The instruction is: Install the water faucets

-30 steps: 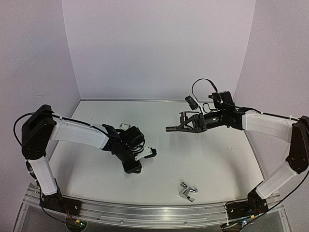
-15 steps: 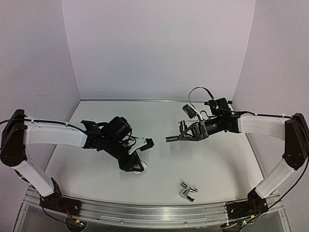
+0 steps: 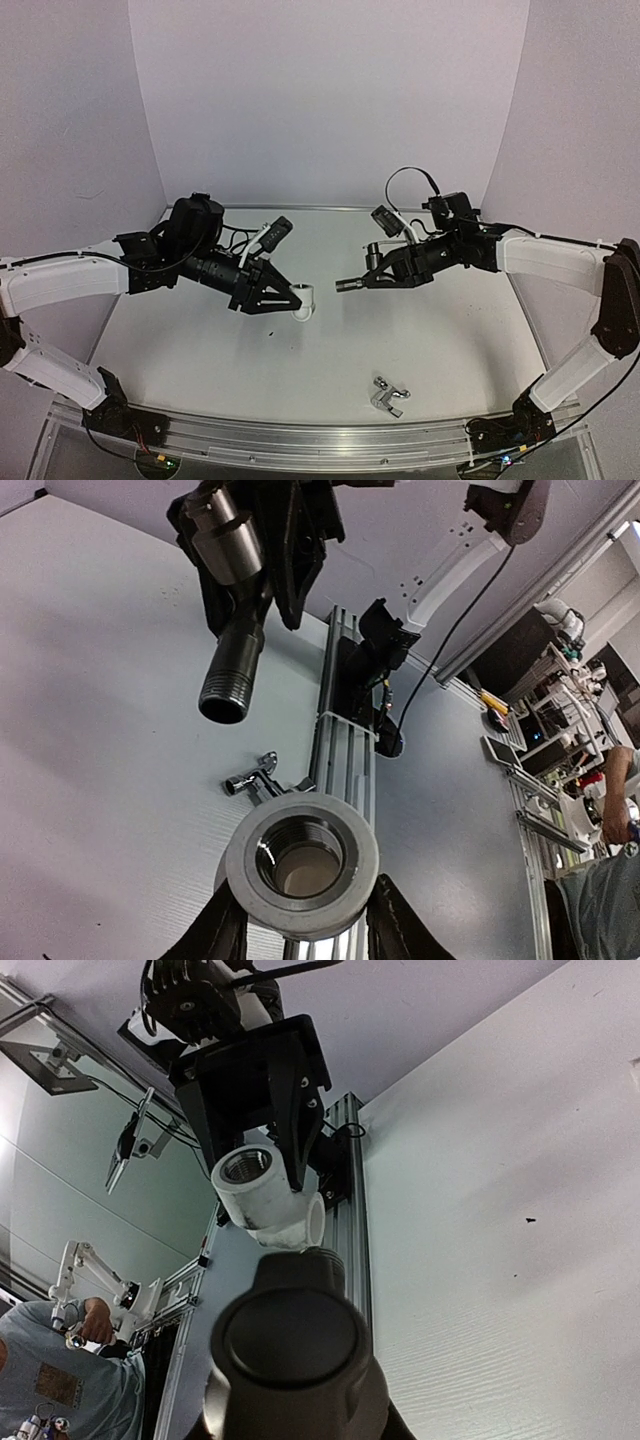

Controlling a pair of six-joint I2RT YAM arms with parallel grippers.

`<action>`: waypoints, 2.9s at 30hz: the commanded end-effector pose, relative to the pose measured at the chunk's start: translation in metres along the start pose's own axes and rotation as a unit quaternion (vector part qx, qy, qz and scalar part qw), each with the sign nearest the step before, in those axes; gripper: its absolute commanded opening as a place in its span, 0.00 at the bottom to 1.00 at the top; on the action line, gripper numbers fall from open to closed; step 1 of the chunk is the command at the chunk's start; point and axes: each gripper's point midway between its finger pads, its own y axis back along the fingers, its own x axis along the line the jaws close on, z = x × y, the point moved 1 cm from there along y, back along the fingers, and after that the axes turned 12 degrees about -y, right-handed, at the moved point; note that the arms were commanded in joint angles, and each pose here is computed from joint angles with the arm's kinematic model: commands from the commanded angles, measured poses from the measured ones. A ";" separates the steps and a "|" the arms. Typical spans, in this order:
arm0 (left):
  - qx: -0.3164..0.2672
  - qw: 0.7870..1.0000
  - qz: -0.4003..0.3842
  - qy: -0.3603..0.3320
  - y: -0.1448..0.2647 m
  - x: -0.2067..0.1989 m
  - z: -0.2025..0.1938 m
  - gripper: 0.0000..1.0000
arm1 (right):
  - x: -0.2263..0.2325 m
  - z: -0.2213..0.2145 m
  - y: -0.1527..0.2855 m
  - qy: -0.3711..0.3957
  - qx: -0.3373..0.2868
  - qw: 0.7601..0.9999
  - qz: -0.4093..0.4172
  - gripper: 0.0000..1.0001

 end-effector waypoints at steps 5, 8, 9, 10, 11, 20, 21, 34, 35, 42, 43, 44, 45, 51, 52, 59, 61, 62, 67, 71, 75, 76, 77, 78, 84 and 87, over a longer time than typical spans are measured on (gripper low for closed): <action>0.068 0.965 0.251 0.045 0.012 0.091 -0.019 0.02 | -0.024 0.031 0.010 0.034 -0.059 0.991 -0.115 0.00; 0.163 0.932 0.318 0.068 0.013 0.124 -0.056 0.01 | -0.033 0.037 0.016 0.030 -0.074 0.986 -0.145 0.00; 0.189 0.922 0.329 0.072 0.013 0.130 -0.066 0.01 | -0.038 0.039 0.020 0.026 -0.081 0.984 -0.157 0.00; 0.216 0.913 0.338 0.077 0.014 0.136 -0.077 0.01 | -0.042 0.040 0.023 0.022 -0.087 0.982 -0.167 0.00; 0.241 0.905 0.342 0.082 0.014 0.139 -0.088 0.02 | -0.046 0.040 0.026 0.018 -0.091 0.980 -0.177 0.00; 0.406 0.831 0.377 0.045 -0.017 0.164 -0.153 0.04 | -0.081 0.031 0.037 -0.018 -0.101 0.969 -0.225 0.00; 0.415 0.824 0.384 0.040 -0.021 0.167 -0.157 0.04 | -0.083 0.029 0.037 -0.021 -0.099 0.969 -0.225 0.00; 0.432 0.816 0.379 0.061 -0.054 0.167 -0.167 0.48 | -0.080 0.027 0.038 -0.013 -0.099 0.968 -0.228 0.00; 0.420 0.825 0.373 0.064 -0.056 0.164 -0.162 0.54 | -0.080 0.028 0.038 -0.012 -0.099 0.968 -0.228 0.00; 0.305 0.859 0.400 0.097 -0.035 0.159 -0.123 0.92 | -0.080 0.028 0.037 -0.015 -0.097 0.970 -0.223 0.00; 0.291 0.860 0.407 0.103 -0.031 0.159 -0.120 0.98 | -0.080 0.028 0.036 -0.015 -0.097 0.970 -0.222 0.00; 0.280 0.862 0.409 0.110 -0.027 0.159 -0.119 0.99 | -0.080 0.028 0.036 -0.015 -0.097 0.970 -0.222 0.00; 0.269 0.864 0.409 0.117 -0.024 0.158 -0.118 1.00 | -0.080 0.028 0.036 -0.015 -0.097 0.970 -0.222 0.00; 0.229 0.858 0.414 0.199 -0.008 0.154 -0.139 0.99 | -0.079 0.028 0.036 -0.013 -0.097 0.970 -0.221 0.00; 0.220 0.859 0.411 0.212 -0.009 0.152 -0.143 0.98 | -0.079 0.028 0.037 -0.013 -0.097 0.970 -0.221 0.00; 0.202 0.855 0.415 0.239 -0.013 0.155 -0.159 0.93 | -0.080 0.028 0.035 -0.016 -0.095 0.971 -0.217 0.00; 0.206 0.857 0.408 0.236 -0.019 0.158 -0.160 0.91 | -0.080 0.029 0.035 -0.017 -0.094 0.972 -0.216 0.00; 0.208 0.858 0.407 0.235 -0.021 0.159 -0.161 0.90 | -0.080 0.030 0.035 -0.016 -0.095 0.972 -0.216 0.00; 0.222 0.856 0.407 0.228 -0.027 0.167 -0.169 0.84 | -0.078 0.030 0.036 -0.014 -0.097 0.971 -0.217 0.00; 0.228 0.855 0.406 0.229 -0.034 0.172 -0.171 0.80 | -0.076 0.031 0.037 -0.011 -0.099 0.971 -0.219 0.00; 0.232 0.853 0.408 0.227 -0.038 0.177 -0.170 0.80 | -0.077 0.031 0.037 -0.012 -0.098 0.971 -0.219 0.00; 0.232 0.853 0.408 0.226 -0.038 0.178 -0.170 0.81 | -0.076 0.031 0.037 -0.011 -0.098 0.971 -0.219 0.00; 0.233 0.854 0.408 0.226 -0.039 0.179 -0.169 0.81 | -0.076 0.031 0.037 -0.011 -0.098 0.971 -0.219 0.00; 0.233 0.855 0.406 0.225 -0.041 0.179 -0.169 0.80 | -0.076 0.031 0.037 -0.011 -0.098 0.971 -0.219 0.00; 0.241 0.856 0.395 0.229 -0.043 0.179 -0.175 0.68 | -0.077 0.031 0.036 -0.012 -0.098 0.971 -0.219 0.00; 0.243 0.856 0.394 0.228 -0.041 0.178 -0.176 0.59 | -0.077 0.031 0.036 -0.012 -0.097 0.971 -0.219 0.00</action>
